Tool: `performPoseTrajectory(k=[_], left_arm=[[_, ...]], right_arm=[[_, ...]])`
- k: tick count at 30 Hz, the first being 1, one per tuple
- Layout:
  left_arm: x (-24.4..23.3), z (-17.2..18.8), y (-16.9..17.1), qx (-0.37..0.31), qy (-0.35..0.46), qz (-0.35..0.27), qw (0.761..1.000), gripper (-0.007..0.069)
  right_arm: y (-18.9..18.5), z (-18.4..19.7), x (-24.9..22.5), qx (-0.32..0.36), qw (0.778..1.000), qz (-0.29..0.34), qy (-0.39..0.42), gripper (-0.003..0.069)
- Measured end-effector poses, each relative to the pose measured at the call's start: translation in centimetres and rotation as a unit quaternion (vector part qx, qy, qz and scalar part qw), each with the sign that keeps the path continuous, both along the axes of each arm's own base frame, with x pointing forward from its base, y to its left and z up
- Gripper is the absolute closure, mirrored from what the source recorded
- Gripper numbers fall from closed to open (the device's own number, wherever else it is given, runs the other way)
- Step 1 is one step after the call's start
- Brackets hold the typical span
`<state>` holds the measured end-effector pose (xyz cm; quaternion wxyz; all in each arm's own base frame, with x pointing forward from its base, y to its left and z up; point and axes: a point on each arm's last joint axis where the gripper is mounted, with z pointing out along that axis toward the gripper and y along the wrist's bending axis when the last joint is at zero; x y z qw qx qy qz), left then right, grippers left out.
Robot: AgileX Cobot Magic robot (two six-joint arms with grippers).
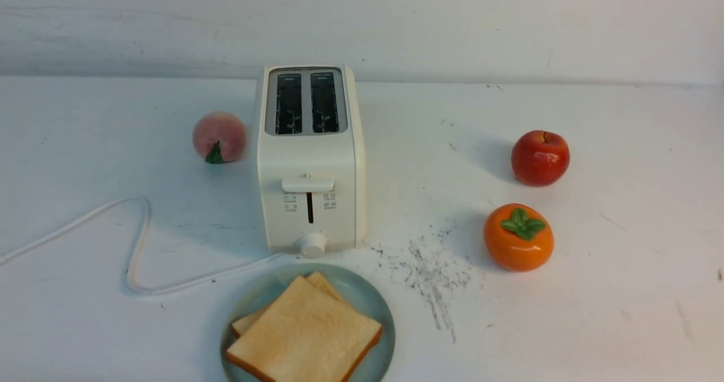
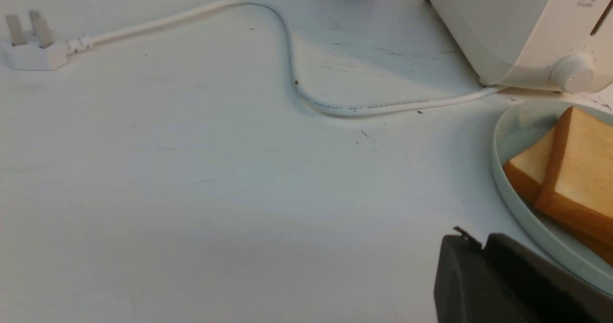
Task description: Take toasted bread from bread machine on white table place on plate.
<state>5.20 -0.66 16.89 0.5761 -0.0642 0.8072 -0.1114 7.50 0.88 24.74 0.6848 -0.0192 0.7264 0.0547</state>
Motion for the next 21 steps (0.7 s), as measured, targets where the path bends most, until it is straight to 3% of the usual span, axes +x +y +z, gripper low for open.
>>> performPoseTrajectory(k=[11,17,21], left_arm=[[0.0,0.0,0.0,0.000,0.001,0.000,1.000,0.0564],[0.0,0.0,0.0,0.000,0.001,0.000,1.000,0.0554],[0.0,0.0,0.0,0.000,0.001,0.000,1.000,0.0552]], right_arm=[[-0.8,-4.9,-1.1,0.018,0.999,-0.051,-0.007,0.0538],[-0.9,-6.1,-1.6,-0.001,0.997,-0.058,0.050,0.0531],[-1.1,-7.3,-2.1,0.024,0.991,-0.073,0.112,0.0526]])
